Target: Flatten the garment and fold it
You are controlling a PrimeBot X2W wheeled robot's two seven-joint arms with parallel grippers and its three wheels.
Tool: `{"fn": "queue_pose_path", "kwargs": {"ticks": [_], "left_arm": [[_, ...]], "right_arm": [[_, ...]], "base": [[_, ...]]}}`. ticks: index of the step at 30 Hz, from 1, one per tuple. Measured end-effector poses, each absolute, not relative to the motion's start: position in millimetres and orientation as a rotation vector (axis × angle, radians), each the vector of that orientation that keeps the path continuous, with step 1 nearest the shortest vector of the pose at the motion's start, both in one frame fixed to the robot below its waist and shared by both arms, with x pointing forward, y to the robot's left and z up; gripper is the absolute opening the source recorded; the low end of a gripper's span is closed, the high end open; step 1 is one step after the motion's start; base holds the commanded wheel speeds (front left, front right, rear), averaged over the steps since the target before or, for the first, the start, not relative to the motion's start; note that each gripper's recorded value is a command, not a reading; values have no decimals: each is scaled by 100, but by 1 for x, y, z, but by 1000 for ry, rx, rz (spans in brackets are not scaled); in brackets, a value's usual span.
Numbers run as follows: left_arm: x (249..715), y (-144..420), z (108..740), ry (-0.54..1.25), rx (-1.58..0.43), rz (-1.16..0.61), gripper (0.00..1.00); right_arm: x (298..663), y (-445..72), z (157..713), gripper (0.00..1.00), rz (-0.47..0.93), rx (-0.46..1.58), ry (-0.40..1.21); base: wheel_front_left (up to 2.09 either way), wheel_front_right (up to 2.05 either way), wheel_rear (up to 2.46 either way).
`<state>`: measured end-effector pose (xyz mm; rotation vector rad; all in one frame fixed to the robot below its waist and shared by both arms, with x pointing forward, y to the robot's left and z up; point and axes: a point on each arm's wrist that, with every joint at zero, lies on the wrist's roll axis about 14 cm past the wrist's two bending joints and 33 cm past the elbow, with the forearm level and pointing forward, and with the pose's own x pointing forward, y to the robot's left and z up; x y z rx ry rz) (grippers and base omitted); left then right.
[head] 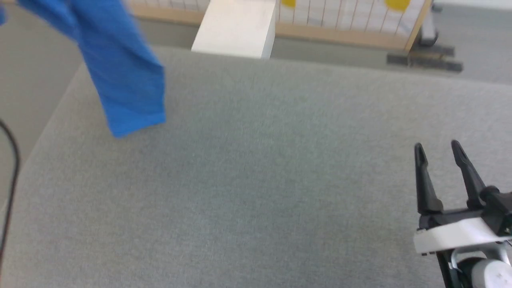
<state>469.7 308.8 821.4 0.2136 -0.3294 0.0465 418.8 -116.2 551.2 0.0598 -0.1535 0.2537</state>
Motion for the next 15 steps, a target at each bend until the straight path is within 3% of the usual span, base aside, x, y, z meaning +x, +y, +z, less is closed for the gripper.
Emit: {"fn": "queue_pose_path", "kwargs": {"ticks": [15], "left_arm": [[427, 84, 880, -503, -35, -544, 0]], "right_arm": [[382, -198, 586, 100, 25, 27, -252]], "base": [[0, 0, 0]]}}
